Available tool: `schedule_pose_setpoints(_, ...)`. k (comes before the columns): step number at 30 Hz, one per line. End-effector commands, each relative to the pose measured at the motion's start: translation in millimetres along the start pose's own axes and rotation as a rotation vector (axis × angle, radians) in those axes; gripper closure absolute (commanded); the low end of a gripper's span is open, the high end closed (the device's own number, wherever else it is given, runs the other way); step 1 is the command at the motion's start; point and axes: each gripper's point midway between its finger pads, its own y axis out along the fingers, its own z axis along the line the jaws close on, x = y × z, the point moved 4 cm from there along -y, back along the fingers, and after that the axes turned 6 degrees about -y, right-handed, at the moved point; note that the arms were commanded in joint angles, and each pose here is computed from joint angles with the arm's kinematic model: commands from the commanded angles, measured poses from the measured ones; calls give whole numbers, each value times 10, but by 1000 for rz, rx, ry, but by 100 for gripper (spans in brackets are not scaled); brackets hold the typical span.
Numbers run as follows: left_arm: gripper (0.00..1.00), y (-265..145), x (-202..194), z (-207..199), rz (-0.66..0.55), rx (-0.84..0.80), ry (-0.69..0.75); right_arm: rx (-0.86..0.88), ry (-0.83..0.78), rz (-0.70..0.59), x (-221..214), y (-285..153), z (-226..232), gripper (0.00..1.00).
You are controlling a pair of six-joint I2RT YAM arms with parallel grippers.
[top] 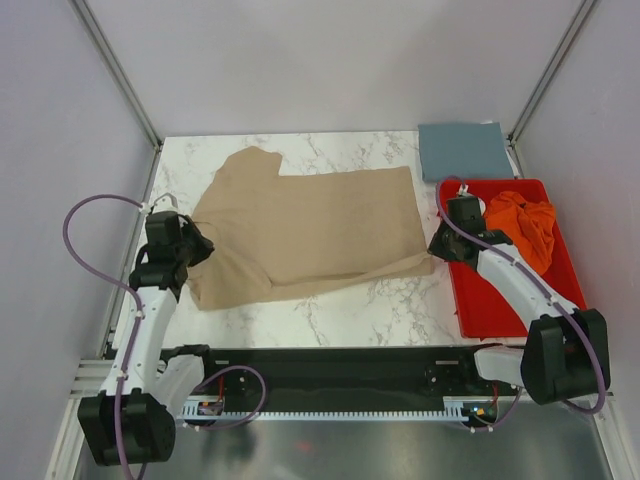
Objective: Fold and stack the t-shirts
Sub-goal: Fold the tshirt
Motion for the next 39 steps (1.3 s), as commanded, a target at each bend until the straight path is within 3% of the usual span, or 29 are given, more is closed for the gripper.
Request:
schedule_pose_setpoints(1,98,31,399,-44,-130,67,-3,-8,-45,-82,355,49,61,100)
schedule_pose_setpoints(9,98,253,574,-214,-128,0,51,-16,-76,-93,565,133,142,100)
schedule_pose_setpoints(14,98,425,593,-401,-63,-141,216,-36,-80,-89,645,211,147,100)
schedule_pose_setpoints(29,98,665,985,-489,-111,-131,371,-76,-80,-69,714,338,108,100)
schedule_pose_setpoints(39,98,979,1025,-552,-56,-171,413,-49,-114,-80,836,364,188,100)
